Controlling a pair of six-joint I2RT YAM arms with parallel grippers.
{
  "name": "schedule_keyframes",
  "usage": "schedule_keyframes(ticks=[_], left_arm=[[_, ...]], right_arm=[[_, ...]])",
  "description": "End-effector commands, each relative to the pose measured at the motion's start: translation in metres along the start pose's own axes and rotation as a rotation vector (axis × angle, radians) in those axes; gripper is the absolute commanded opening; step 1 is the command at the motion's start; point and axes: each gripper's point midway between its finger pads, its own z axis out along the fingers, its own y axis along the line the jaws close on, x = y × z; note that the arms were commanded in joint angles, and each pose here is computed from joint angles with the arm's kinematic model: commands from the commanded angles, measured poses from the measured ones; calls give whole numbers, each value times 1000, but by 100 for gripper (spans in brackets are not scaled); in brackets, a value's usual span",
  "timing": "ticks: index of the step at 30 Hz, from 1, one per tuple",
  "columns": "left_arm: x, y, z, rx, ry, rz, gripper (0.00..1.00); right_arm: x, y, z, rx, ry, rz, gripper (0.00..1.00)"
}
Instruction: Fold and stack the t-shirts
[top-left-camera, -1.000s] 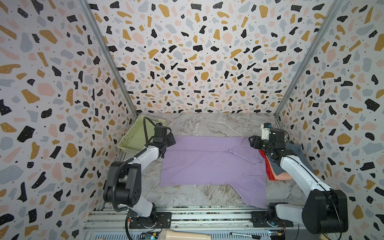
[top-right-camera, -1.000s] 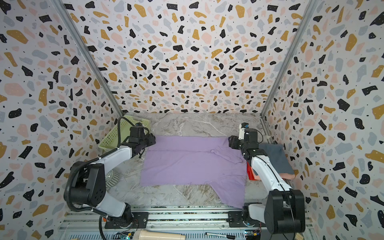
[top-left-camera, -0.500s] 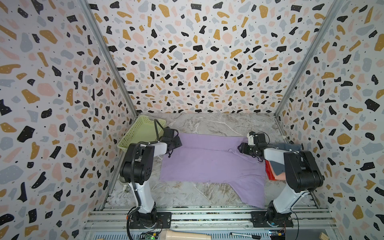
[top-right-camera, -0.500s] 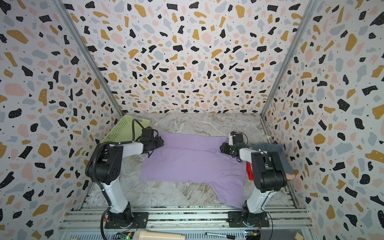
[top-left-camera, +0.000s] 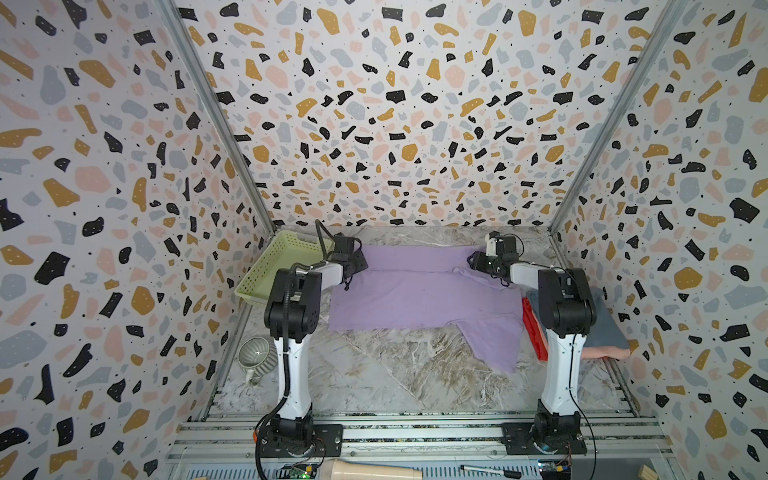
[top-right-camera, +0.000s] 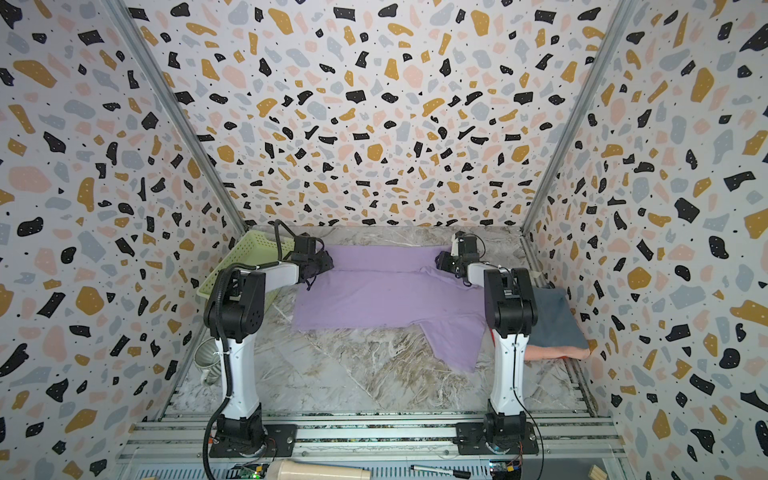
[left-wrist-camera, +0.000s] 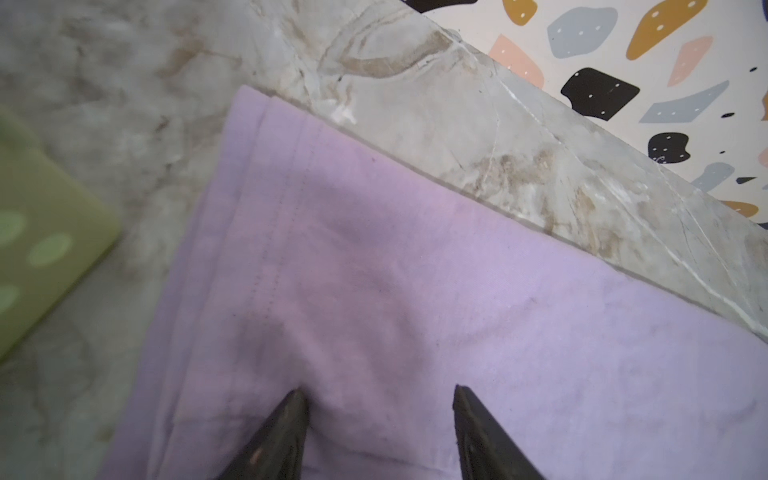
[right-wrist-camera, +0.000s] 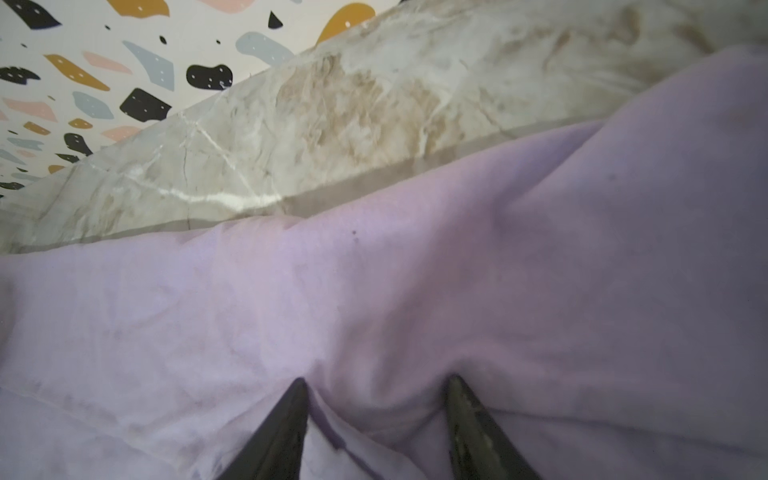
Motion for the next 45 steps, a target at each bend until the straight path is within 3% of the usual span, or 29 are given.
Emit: schedule_keyframes(ticks=[1, 4, 7, 13, 16, 21, 28, 37, 45], left_arm=[[30, 28, 15, -90, 113, -32, 59], [13, 19, 15, -49, 90, -10, 59], [-9, -9, 3, 73, 66, 66, 56], [-45, -28, -73, 104, -48, 139, 59], [-26, -16, -106, 76, -38, 124, 60], [22, 23, -154, -25, -1, 69, 59], [88, 69, -199, -106, 22, -2, 58], [139, 99, -202, -180, 109, -21, 55], [148, 93, -183, -128, 138, -54, 51]], right_arm=[[-4, -7, 15, -20, 46, -5, 54], [-20, 2, 11, -66, 19, -38, 55], [-39, 23, -13, -109, -33, -116, 56], [-61, 62, -103, -58, -173, -216, 64], [-57, 70, -156, -17, -235, -163, 67], [8, 64, -211, 24, -168, -47, 69], [103, 27, -272, 184, -63, 39, 74], [178, -9, -287, 277, 61, 140, 76], [183, -33, -291, 339, 40, 261, 80]])
